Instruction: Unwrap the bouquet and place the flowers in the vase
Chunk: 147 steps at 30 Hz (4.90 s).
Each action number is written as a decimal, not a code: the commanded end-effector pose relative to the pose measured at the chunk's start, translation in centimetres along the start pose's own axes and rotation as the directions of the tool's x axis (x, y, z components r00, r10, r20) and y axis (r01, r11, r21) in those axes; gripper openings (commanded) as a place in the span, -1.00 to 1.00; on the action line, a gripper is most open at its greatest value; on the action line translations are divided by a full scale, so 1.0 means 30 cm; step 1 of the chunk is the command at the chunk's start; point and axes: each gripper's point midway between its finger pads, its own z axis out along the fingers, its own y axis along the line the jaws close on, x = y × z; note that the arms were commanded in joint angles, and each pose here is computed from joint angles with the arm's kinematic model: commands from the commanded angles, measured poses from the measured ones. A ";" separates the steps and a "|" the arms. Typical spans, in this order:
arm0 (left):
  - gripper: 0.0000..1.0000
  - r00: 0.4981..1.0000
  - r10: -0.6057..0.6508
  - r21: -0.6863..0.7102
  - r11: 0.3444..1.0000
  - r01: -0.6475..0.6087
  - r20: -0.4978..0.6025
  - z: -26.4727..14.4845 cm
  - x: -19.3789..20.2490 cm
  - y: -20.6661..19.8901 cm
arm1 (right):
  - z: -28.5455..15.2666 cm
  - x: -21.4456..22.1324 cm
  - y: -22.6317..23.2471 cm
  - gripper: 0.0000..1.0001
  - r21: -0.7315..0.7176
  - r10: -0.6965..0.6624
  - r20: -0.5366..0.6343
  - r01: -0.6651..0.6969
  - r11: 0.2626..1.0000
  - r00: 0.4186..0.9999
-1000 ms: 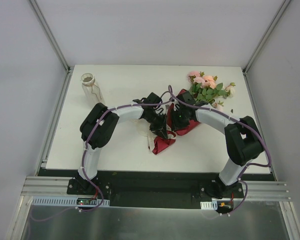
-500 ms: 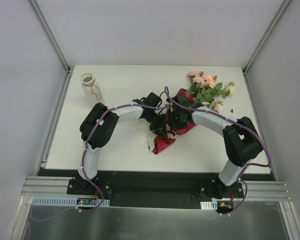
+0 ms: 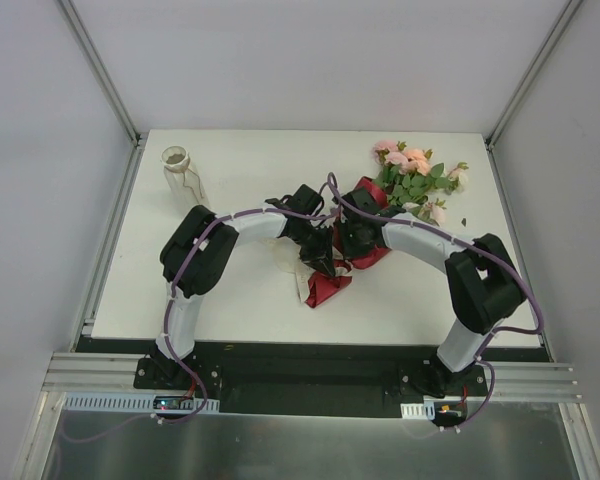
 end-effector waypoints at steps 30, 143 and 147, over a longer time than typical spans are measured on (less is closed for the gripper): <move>-0.76 0.998 0.020 -0.034 0.999 -0.022 -0.059 0.018 0.048 0.052 | -0.023 -0.120 0.016 -0.88 -0.038 -0.151 0.072 0.154 0.987 0.986; -0.17 0.983 0.133 0.109 0.983 -0.147 0.127 -0.225 -0.082 -0.260 | -0.283 -0.026 0.015 -0.38 -0.286 0.275 -0.137 -0.304 0.909 0.952; -0.05 0.978 0.116 0.083 0.988 -0.132 0.175 -0.271 -0.111 -0.233 | -0.219 0.011 0.000 -0.44 -0.239 0.274 -0.163 -0.307 0.921 0.948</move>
